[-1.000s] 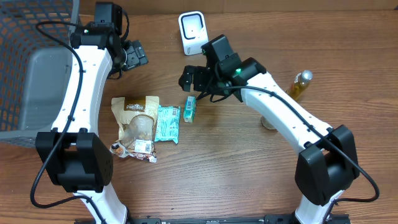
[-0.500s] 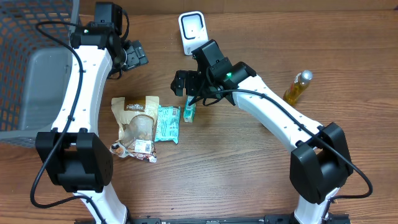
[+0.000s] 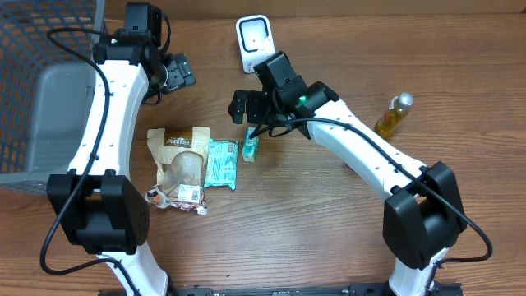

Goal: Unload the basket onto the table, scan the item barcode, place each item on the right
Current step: 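Move the right gripper left over the small teal Kleenex pack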

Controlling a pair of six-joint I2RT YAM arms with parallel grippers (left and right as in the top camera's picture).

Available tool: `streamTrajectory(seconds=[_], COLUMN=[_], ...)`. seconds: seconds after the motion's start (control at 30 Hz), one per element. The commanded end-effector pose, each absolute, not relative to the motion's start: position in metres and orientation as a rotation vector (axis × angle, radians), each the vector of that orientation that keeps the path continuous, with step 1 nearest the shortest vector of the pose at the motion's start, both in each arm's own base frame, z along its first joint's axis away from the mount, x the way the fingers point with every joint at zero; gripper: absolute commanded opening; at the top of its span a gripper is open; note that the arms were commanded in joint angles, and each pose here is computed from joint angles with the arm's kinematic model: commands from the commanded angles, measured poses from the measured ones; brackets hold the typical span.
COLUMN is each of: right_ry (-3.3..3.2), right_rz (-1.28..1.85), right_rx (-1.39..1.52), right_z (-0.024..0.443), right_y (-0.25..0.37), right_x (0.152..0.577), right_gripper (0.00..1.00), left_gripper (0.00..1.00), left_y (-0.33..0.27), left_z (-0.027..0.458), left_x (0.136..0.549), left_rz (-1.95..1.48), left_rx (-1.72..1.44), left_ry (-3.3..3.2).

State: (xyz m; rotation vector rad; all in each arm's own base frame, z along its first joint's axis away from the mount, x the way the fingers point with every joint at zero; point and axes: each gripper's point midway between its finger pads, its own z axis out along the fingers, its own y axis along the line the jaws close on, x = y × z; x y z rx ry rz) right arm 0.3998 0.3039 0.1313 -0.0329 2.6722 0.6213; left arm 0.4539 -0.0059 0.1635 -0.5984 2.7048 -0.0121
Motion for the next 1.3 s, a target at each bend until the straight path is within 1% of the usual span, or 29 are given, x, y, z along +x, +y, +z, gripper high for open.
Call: streamTrajectory(seconds=[0.0, 1.27], right_ry=[2.648, 2.647], right_rz=[0.554, 0.556], right_rx=[-0.008, -0.007], right_z=[0.1316, 0.1251], right_y=[0.2964, 0.2976], right_x=[0.4076, 0.4092], right_gripper=[1.00, 1.00], left_gripper=[1.00, 1.00], left_y=[-0.0069, -0.0070], left_z=[0.1755, 0.1755], left_x=[0.4568, 0.4568], left_rz=[-0.033, -0.033], left_rx=[-0.606, -0.606], left_ry=[2.673, 2.673])
